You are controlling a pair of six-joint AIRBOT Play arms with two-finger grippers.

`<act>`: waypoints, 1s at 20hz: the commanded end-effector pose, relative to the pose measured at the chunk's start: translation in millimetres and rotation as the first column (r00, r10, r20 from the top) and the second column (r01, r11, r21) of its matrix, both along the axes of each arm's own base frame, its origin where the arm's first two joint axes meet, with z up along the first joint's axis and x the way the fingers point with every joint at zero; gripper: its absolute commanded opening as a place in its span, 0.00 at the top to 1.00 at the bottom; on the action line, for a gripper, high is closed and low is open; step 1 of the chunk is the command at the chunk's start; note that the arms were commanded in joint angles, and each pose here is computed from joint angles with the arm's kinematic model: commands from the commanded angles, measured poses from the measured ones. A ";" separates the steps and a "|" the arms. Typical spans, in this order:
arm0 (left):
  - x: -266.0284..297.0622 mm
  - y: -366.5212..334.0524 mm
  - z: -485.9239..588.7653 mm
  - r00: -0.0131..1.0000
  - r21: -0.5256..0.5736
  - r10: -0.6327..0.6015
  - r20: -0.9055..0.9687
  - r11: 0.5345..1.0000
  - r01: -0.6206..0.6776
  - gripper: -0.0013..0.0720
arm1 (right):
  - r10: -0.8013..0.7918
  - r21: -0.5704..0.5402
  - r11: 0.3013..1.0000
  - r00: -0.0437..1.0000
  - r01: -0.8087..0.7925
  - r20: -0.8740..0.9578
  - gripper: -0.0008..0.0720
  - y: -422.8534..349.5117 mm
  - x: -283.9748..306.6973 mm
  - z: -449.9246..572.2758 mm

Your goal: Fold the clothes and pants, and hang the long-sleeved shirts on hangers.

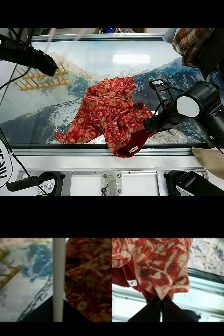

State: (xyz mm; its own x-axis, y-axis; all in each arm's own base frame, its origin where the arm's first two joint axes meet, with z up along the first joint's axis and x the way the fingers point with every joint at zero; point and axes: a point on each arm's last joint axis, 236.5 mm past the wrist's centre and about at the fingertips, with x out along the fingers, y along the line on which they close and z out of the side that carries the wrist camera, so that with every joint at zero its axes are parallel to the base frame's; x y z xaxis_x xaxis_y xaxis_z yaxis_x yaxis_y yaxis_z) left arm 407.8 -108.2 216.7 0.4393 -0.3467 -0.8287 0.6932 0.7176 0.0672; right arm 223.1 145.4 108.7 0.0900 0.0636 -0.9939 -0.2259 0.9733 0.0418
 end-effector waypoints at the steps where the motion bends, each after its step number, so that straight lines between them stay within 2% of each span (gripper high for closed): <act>1: -73.3 -53.1 4.6 0.904 -0.114 -0.419 -0.087 0.905 0.409 0.95 | 0.000 0.000 1.000 1.000 0.000 -0.001 0.97 -0.1 -0.1 -0.2; 3: -64.6 -34.8 -8.3 0.924 -0.063 -0.363 -0.118 0.932 0.358 0.95 | 0.000 0.000 1.000 1.000 0.000 -0.001 0.97 -0.1 -0.1 -0.2; 5: -66.7 -29.4 -25.4 0.907 -0.071 -0.394 -0.150 0.919 0.387 0.95 | 0.000 -0.001 1.000 1.000 0.000 -0.001 0.97 -0.1 0.0 -0.2; 8: -90.7 -20.3 -71.3 0.779 -0.058 -0.598 -0.188 0.798 0.599 0.95 | 0.000 -0.001 1.000 1.000 0.000 -0.001 0.97 -0.1 0.0 -0.2; 10: -99.1 -14.1 -87.4 0.739 -0.063 -0.646 -0.189 0.759 0.648 0.95 | 0.000 0.000 1.000 1.000 0.000 -0.002 0.97 0.0 -0.1 -0.3; 17: -159.9 24.4 -134.2 0.747 -0.159 -0.605 -0.276 0.795 0.585 0.96 | -0.039 0.003 0.999 0.999 0.039 -0.003 0.96 -0.4 0.2 0.1; 20: -189.9 18.0 -146.4 0.716 -0.184 -0.636 -0.288 0.771 0.610 0.96 | -0.057 0.008 0.998 0.998 0.057 0.001 0.97 -0.6 1.4 1.9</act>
